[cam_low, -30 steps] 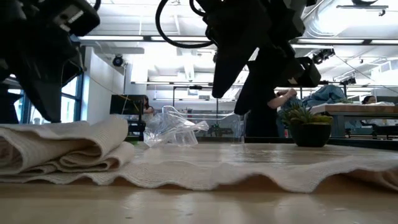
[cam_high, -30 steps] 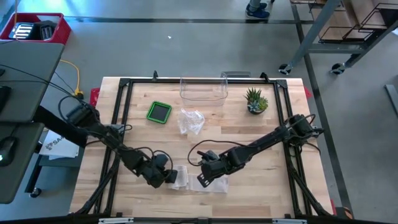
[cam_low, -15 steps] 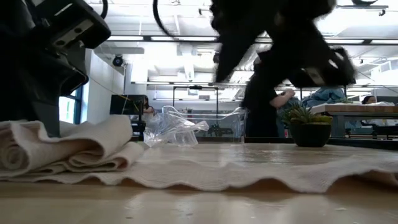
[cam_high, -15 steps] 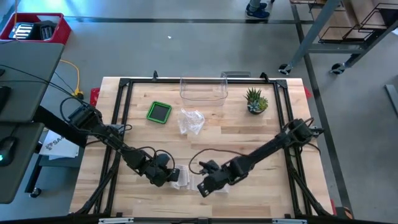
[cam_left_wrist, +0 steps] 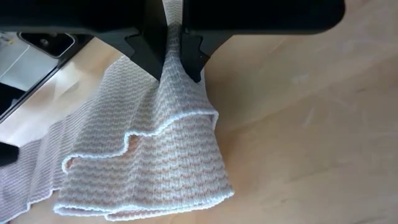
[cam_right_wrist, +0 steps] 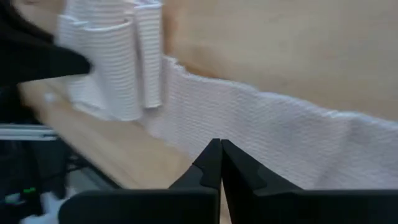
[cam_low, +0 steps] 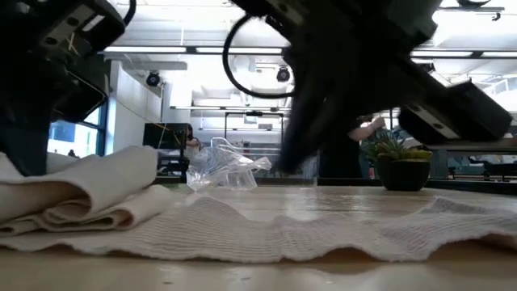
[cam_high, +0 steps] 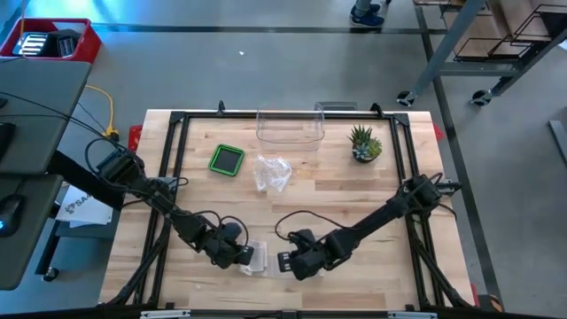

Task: Roll bandage
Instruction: Roll the bandage

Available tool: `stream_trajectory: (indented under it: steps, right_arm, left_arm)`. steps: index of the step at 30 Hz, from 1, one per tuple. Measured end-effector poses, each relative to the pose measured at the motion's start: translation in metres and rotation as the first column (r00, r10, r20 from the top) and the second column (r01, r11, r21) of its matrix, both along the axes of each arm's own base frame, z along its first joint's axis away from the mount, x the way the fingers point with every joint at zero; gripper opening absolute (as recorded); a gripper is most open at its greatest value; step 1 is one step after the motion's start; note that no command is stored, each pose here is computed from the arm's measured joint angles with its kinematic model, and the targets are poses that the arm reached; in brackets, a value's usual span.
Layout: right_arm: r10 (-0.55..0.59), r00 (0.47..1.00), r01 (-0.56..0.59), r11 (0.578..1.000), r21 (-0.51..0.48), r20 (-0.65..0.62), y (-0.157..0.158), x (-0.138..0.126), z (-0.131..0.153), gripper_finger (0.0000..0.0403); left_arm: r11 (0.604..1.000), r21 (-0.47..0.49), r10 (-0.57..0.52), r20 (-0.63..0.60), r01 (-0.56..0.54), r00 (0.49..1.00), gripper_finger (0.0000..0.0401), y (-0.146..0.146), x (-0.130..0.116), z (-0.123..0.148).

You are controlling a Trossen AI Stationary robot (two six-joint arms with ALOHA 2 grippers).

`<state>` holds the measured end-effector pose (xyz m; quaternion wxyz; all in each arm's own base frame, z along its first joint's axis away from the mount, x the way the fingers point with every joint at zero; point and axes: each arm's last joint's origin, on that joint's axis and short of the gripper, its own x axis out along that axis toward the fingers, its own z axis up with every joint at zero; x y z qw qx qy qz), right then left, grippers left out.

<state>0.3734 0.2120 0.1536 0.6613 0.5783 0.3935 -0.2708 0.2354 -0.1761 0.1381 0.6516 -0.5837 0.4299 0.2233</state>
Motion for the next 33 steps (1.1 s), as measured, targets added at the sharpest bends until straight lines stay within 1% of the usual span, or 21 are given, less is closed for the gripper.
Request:
stream_trajectory:
  steps: [2,4,10,15,19,22,27,33]
  right_arm:
    - [-0.014,0.999,0.013,1.0,0.018,0.029,0.002,0.002,0.002,0.0001]
    - [-0.009,1.0,0.008,1.0,0.02,0.028,0.003,0.001,0.002,0.0]
    - [0.01,0.999,-0.011,1.0,-0.013,-0.043,0.004,-0.006,-0.004,0.0]
    - [0.047,0.998,-0.047,0.999,-0.007,-0.039,0.007,-0.002,-0.014,0.0]
    - [0.066,0.996,-0.068,0.997,-0.025,-0.067,0.006,-0.003,-0.021,0.0]
    - [0.082,0.994,-0.084,0.996,-0.027,-0.071,0.007,-0.003,-0.021,0.0]
    - [0.08,0.99,-0.086,0.995,-0.054,-0.114,0.005,-0.007,-0.023,0.0]
    - [0.088,0.989,-0.098,0.992,-0.079,-0.123,0.004,-0.007,-0.028,0.0]
  left_arm:
    - [1.0,-0.005,0.006,-0.003,-0.006,1.0,0.0008,-0.001,-0.001,0.0]
    - [1.0,-0.007,0.014,-0.003,-0.014,1.0,0.0008,-0.002,-0.002,0.0]
    - [0.999,-0.023,0.036,-0.01,-0.037,0.999,0.0008,-0.003,-0.002,0.0]
    - [0.996,-0.06,0.059,-0.031,-0.061,0.998,0.0008,-0.007,-0.006,0.0]
    - [0.996,-0.085,0.035,-0.061,-0.04,0.998,0.0008,-0.01,-0.009,0.0]
    - [0.995,-0.088,0.042,-0.09,-0.05,0.995,0.0008,-0.009,-0.01,-0.001]
    - [0.994,-0.093,0.056,-0.099,-0.065,0.994,0.0008,-0.008,-0.011,-0.001]
    - [0.993,-0.085,0.067,-0.125,-0.078,0.99,0.0008,-0.004,-0.016,0.006]
